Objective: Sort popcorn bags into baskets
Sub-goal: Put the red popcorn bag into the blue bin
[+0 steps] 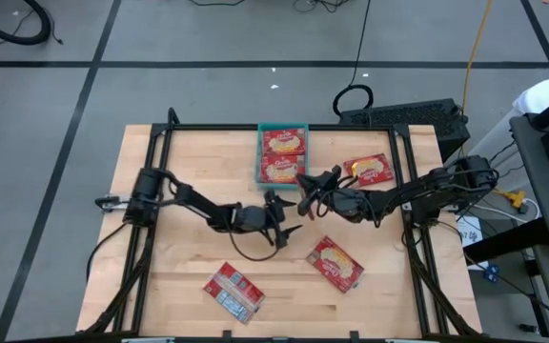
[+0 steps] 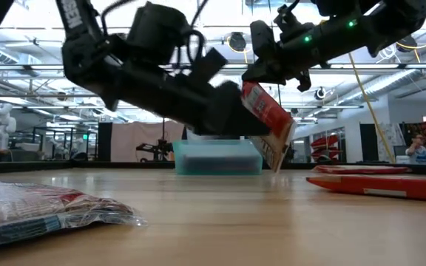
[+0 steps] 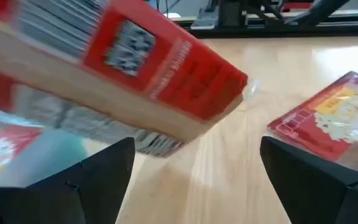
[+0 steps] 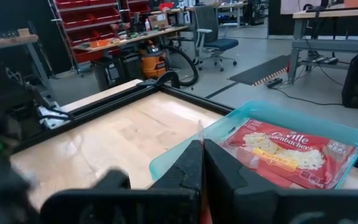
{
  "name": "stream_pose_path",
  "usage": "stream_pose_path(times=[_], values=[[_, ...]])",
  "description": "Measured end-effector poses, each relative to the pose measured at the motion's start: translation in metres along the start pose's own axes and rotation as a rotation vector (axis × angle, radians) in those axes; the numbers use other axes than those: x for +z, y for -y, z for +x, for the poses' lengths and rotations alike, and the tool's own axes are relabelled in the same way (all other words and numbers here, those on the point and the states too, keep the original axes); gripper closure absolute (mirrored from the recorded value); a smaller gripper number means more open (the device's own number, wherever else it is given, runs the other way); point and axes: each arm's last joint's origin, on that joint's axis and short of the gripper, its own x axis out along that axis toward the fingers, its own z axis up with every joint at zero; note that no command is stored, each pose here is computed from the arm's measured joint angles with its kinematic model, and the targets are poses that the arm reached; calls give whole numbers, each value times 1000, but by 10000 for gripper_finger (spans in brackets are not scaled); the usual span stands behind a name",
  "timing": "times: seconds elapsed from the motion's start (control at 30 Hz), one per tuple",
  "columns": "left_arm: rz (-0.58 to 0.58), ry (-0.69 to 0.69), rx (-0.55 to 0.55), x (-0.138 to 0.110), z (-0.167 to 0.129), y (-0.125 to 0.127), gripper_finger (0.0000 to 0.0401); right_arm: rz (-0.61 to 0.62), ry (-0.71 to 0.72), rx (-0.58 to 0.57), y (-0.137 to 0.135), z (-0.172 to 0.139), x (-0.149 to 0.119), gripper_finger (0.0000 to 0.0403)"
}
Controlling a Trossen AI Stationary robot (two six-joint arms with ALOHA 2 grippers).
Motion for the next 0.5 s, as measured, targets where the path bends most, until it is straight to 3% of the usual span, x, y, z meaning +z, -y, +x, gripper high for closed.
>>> stream_pose_path(times=[0.13, 0.27, 0.5], values=[[36, 11, 9, -2, 14, 17, 50, 5, 6, -3, 1, 1, 1, 403], [46, 40, 124, 6, 22, 26, 50, 7, 17, -22, 1, 1, 2, 403], [12, 91, 226, 28, 31, 24, 50, 17, 22, -25, 1, 1, 2, 403]])
